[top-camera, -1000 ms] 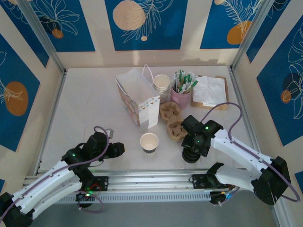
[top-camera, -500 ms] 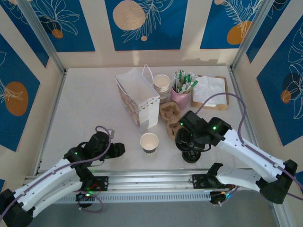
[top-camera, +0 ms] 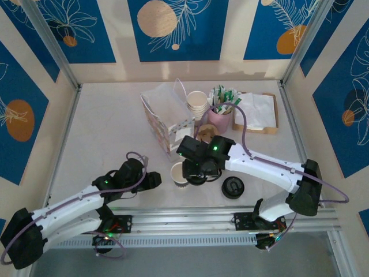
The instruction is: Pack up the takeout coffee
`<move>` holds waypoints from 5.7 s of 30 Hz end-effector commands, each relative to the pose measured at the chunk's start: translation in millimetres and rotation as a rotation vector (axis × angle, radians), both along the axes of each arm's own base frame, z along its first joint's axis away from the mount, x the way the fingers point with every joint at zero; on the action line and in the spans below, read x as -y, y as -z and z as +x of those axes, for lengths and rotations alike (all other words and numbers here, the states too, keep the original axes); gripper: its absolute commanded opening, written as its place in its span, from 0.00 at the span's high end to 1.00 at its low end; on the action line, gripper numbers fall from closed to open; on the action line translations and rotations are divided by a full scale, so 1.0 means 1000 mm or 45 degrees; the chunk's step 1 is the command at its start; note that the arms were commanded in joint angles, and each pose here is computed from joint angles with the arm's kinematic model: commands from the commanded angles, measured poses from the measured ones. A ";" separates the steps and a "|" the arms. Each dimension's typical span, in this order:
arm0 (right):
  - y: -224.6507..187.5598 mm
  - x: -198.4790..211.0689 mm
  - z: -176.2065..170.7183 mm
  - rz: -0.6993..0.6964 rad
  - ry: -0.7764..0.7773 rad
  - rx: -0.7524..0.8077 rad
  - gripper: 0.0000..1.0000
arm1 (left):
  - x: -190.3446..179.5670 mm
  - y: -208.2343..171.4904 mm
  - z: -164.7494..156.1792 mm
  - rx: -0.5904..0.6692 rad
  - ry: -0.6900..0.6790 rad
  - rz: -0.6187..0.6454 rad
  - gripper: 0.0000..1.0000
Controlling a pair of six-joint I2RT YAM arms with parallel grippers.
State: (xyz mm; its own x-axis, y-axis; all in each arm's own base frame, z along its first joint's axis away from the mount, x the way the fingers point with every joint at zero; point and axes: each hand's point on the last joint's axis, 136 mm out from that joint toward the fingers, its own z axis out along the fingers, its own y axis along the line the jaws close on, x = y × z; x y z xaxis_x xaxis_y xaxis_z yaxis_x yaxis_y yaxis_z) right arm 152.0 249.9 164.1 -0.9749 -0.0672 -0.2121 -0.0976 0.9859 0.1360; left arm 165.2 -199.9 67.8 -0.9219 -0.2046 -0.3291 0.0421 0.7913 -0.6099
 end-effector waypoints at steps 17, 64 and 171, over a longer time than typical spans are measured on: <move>0.007 -0.040 0.020 0.022 -0.081 -0.045 0.26 | 0.019 -0.001 0.018 -0.017 -0.123 -0.154 0.45; 0.026 -0.060 0.009 -0.044 -0.119 -0.124 0.26 | 0.038 0.008 0.009 -0.046 -0.045 -0.220 0.52; 0.107 -0.006 -0.028 -0.600 -0.115 -0.440 0.38 | 0.011 -0.032 0.004 0.148 -0.001 -0.089 0.51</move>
